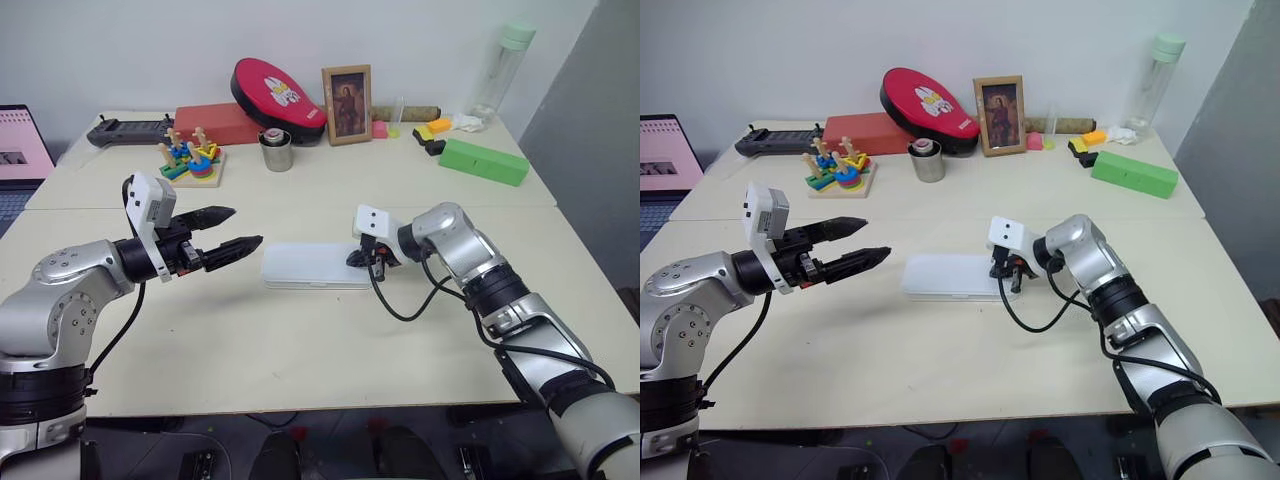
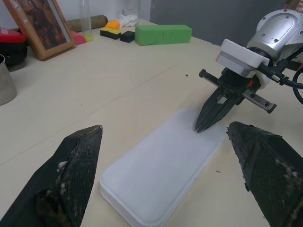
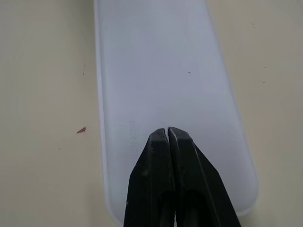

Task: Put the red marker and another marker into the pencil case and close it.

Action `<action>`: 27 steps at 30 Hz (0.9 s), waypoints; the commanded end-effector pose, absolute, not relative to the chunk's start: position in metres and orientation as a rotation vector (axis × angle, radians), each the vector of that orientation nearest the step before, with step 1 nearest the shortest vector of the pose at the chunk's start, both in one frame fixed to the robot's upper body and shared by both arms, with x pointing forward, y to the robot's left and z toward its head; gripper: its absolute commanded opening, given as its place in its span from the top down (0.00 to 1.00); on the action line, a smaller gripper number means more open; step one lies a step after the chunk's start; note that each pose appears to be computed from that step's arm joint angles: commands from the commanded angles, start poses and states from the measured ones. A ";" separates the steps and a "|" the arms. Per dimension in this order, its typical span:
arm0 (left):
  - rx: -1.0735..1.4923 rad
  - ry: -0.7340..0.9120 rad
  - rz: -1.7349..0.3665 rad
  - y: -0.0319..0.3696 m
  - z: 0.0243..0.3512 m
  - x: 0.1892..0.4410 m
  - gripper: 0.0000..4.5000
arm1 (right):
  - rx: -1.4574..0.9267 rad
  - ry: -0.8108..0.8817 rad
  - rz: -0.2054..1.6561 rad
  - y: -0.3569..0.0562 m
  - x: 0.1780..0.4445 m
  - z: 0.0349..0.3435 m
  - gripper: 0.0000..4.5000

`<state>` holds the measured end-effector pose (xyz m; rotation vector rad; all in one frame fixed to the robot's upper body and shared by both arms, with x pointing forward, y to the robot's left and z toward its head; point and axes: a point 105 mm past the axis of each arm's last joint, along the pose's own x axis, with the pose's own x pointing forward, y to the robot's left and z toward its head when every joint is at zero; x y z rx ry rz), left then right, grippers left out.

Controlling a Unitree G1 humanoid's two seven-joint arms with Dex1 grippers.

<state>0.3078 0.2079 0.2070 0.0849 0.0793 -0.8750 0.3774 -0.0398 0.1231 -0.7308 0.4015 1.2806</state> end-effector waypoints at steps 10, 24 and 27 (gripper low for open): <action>0.118 0.081 -0.921 0.202 0.213 0.302 0.00 | -0.796 0.498 1.226 -0.054 0.378 0.097 0.99; 0.113 0.089 -0.902 0.204 0.211 0.305 0.00 | -0.679 0.424 1.258 -0.044 0.374 0.114 0.99; 0.114 0.082 -0.847 0.212 0.211 0.310 0.00 | -0.555 0.328 1.237 -0.045 0.379 0.144 0.99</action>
